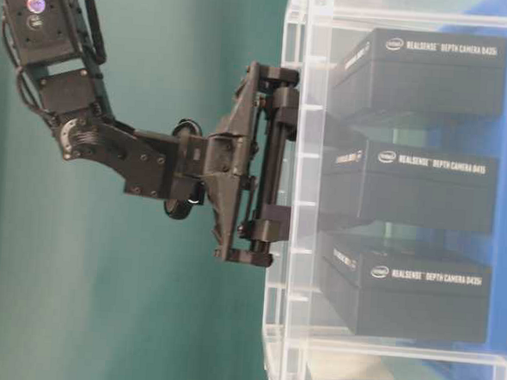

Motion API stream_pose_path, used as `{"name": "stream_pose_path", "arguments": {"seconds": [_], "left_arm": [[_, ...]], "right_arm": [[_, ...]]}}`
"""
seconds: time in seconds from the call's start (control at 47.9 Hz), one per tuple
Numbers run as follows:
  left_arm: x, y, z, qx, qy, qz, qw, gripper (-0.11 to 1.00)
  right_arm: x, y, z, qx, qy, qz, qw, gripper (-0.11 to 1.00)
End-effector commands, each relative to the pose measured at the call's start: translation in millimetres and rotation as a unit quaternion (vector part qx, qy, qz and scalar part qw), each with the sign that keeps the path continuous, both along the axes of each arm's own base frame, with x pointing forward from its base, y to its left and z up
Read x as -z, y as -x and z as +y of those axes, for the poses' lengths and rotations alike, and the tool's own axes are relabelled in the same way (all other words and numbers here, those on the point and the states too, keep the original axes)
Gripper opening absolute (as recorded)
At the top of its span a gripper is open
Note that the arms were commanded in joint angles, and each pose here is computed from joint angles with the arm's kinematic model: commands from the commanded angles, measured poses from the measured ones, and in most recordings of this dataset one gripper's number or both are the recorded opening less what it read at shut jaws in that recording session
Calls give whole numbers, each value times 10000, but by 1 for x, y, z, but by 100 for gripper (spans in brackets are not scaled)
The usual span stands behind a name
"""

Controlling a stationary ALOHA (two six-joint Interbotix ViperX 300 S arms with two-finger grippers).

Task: Take out the box from the case.
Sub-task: 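Close the right gripper on the middle black box, then lift the middle box straight up out of the case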

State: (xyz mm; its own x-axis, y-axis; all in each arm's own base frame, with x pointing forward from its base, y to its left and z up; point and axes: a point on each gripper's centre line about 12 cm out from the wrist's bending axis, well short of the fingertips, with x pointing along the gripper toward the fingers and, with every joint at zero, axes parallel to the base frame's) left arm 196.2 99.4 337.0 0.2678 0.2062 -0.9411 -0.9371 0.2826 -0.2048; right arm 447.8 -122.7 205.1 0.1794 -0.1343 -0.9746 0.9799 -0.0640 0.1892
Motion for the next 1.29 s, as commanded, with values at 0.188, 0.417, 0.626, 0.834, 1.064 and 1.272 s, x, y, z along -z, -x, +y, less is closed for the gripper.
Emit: {"name": "stream_pose_path", "arguments": {"seconds": [0.188,0.417,0.626,0.834,1.064,1.272], "left_arm": [[-6,1,0,-15,-58,-108,9999,93],[-6,2,0,-15,-55,-101,9999,93],[-6,2,0,-15,-58,-108,9999,93],[-6,2,0,-15,-58,-108,9999,93],[-5,2,0,-15,-55,-101,9999,93],[-6,2,0,-15,-58,-108,9999,93]], "right_arm": [[-54,-2,2,11,123,-250,9996,67],[-81,1,1,35,194,-305,9993,67],[-109,7,4,46,310,-266,9992,67],[-142,12,4,101,434,-329,9985,67],[-173,17,5,166,518,-415,9977,67],[-200,23,8,204,620,-483,9967,67]]}}
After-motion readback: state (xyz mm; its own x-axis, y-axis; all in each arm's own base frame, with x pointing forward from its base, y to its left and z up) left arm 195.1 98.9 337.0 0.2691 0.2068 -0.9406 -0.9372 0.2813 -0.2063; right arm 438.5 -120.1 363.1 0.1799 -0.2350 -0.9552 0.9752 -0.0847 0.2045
